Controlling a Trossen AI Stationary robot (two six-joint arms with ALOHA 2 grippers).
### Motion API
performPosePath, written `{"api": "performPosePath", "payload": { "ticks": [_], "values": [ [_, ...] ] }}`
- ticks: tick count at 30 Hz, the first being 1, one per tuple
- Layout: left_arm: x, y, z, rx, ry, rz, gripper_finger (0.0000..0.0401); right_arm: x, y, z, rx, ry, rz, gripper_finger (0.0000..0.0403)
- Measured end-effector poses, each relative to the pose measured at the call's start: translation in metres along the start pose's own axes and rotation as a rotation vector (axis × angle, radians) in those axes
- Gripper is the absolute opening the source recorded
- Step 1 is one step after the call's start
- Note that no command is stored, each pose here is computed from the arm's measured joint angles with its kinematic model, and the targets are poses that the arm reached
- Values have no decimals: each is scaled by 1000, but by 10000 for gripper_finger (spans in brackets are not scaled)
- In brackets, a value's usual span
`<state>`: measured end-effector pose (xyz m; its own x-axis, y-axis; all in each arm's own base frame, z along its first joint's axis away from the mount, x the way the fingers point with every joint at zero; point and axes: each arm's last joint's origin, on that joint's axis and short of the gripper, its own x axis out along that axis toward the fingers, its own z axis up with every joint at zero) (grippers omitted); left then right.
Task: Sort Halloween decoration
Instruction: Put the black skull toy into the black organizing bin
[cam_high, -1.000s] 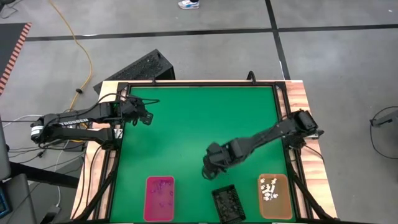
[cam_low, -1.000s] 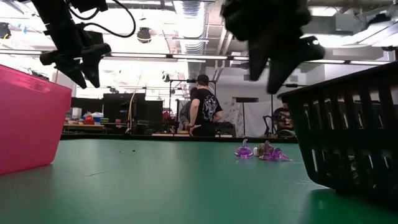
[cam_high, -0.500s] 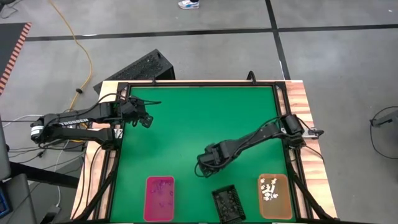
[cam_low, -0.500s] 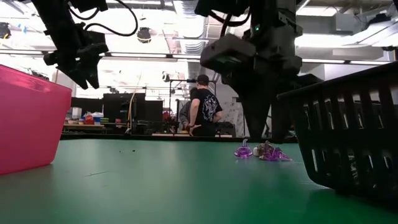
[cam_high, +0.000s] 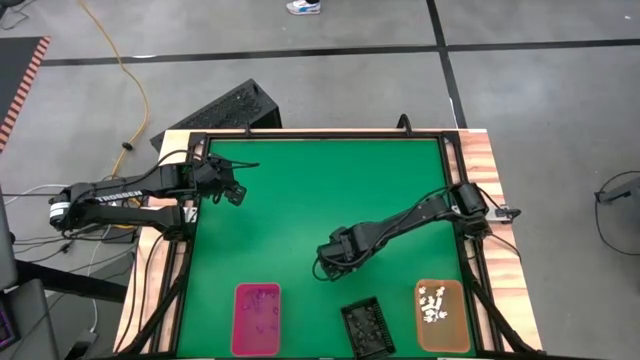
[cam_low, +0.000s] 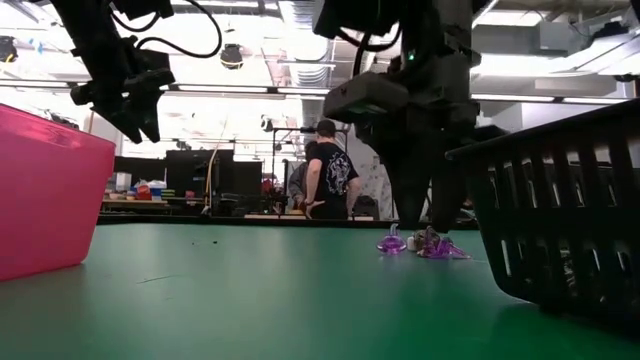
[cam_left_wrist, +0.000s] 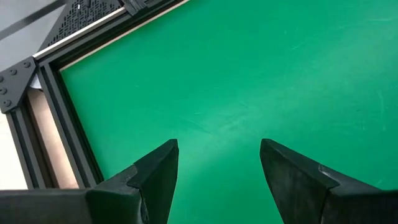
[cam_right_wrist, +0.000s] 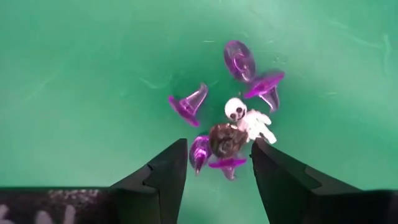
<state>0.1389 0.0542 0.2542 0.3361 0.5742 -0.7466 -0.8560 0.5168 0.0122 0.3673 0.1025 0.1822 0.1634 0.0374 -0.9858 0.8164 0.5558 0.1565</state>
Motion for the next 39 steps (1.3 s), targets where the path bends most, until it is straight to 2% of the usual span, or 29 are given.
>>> {"api": "performPosePath", "payload": {
  "ticks": [7,31,39],
  "values": [
    [0,0,0,0,0,0,219,10,-5,1,7,-7,12,198],
    [0,0,1,8,-19,20,219,16,-8,10,-11,14,15,172],
    [0,0,1,8,-19,20,219,16,-7,2,-18,29,-2,133]
  ]
}}
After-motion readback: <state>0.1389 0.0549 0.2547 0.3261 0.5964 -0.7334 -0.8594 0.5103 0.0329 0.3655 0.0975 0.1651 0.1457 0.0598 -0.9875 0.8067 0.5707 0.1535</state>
